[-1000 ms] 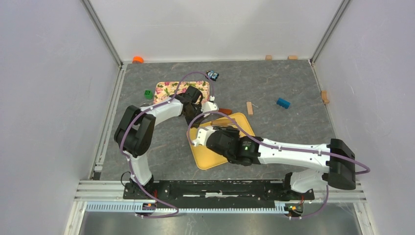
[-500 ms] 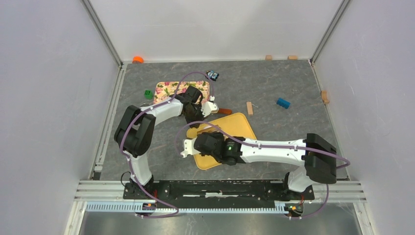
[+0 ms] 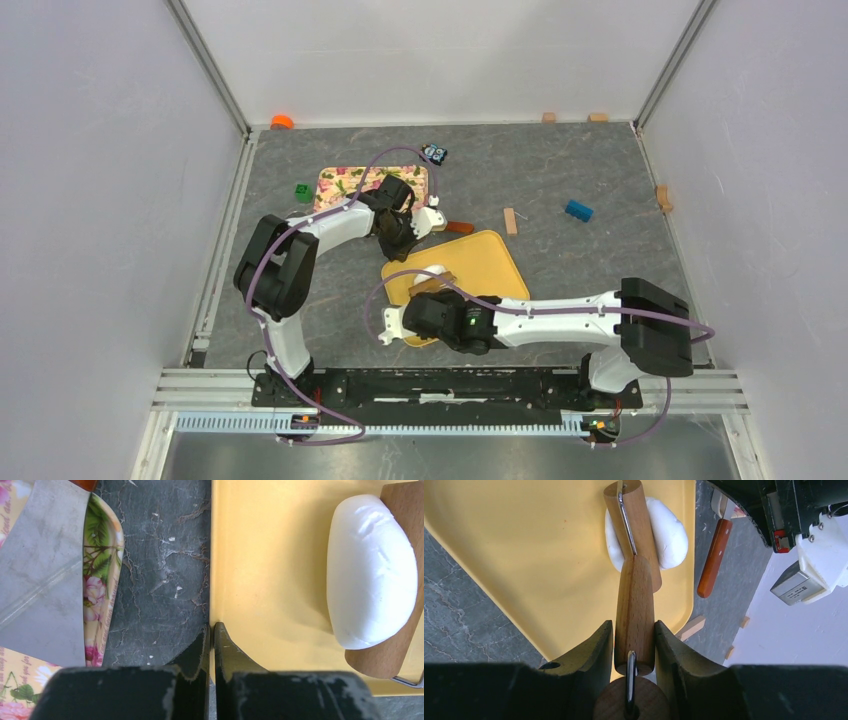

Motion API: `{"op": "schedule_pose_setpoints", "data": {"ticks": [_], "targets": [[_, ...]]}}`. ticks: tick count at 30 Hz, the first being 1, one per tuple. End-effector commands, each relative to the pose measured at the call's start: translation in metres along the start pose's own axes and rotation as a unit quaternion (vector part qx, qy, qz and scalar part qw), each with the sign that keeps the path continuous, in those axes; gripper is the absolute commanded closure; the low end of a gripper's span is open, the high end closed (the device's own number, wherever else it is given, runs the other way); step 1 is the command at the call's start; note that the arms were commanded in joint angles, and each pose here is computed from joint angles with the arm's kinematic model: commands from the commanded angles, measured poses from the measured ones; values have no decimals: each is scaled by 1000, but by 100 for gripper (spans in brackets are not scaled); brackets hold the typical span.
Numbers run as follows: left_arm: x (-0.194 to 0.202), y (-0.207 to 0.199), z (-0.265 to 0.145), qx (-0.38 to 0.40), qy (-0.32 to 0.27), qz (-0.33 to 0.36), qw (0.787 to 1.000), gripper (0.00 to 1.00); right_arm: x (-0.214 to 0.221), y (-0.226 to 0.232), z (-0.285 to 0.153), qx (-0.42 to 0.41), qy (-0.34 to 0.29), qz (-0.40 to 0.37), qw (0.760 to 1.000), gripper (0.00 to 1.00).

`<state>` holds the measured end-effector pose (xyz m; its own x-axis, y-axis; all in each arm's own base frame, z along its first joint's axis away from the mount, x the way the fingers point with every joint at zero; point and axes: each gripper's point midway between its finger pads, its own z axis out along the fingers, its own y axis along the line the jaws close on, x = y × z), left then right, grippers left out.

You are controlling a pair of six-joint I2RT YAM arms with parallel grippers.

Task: Roll out the dumpling wrappers from the dough
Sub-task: Flatten out the dough on the work surface.

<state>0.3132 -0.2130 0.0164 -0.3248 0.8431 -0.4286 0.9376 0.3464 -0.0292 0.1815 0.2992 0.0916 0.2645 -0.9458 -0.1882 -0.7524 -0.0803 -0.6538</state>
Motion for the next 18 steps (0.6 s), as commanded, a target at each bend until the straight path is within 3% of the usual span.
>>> {"op": "schedule_pose_setpoints", "data": {"ticks": [1,10,18], "targets": [[40,-19,30,40,62,-30,997,98,28,48,4,-93,46,-15,994,100],[41,-19,31,39,63,-31,997,98,5,46,20,-96,42,-34,994,100],[40,-18,30,38,63,-31,997,98,49,94,-5,-150,75,-14,986,100]]}}
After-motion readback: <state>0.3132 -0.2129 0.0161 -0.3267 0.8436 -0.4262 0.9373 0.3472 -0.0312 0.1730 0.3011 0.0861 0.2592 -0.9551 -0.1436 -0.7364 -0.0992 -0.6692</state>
